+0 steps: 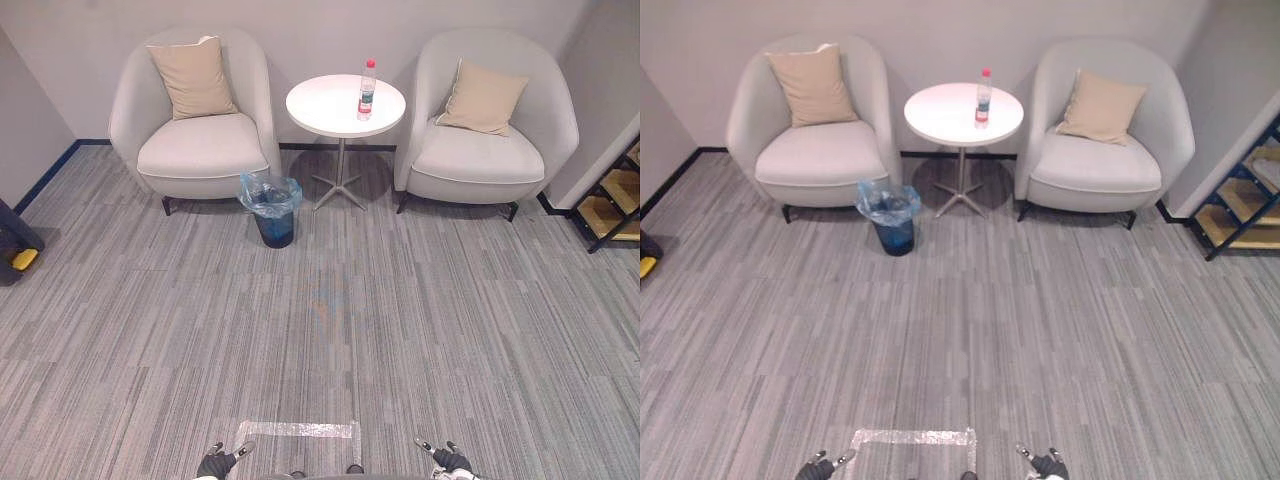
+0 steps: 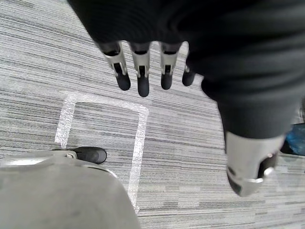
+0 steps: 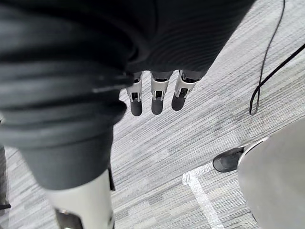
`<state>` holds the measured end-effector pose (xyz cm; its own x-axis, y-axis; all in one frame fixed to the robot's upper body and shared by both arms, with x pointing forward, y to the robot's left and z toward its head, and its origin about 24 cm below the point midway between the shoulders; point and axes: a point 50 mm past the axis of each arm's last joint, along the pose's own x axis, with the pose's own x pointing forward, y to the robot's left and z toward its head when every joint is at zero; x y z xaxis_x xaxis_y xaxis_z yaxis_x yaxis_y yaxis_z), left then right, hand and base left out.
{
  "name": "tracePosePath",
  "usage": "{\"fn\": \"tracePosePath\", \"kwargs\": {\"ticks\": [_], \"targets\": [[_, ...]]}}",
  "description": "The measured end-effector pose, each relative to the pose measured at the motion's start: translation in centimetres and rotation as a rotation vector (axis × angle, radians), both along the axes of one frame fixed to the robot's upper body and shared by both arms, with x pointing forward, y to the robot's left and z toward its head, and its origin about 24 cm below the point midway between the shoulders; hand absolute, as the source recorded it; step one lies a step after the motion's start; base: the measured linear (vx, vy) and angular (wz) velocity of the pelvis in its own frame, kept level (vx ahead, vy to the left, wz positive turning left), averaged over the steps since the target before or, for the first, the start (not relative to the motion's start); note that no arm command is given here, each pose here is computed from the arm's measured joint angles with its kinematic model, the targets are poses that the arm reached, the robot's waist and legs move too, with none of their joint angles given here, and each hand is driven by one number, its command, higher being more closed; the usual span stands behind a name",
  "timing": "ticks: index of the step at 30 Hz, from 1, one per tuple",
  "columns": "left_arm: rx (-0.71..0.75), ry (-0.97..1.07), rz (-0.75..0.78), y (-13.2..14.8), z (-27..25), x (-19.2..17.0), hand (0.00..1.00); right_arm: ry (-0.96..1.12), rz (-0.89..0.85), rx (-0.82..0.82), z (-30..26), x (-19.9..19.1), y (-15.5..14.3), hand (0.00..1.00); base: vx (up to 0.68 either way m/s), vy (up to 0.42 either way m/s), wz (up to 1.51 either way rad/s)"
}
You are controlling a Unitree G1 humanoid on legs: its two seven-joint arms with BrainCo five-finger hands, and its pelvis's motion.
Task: Gather rubbish on tea table into small bin, then transfer packed bag to large trash can.
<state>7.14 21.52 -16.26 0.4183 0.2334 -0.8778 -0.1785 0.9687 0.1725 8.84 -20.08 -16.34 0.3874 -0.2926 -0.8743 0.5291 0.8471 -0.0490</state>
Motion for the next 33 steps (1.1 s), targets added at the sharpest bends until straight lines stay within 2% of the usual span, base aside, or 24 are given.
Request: {"fn": "tracePosePath", "kwargs": {"ticks": [33], "targets": [[0.024, 0.011, -0.027, 0.23, -0.04, -0.26, 0.0, -0.007, 0.102, -0.002, 0.06, 0.48, 0.72, 0.0, -0.03, -0.02, -0.04]]}}
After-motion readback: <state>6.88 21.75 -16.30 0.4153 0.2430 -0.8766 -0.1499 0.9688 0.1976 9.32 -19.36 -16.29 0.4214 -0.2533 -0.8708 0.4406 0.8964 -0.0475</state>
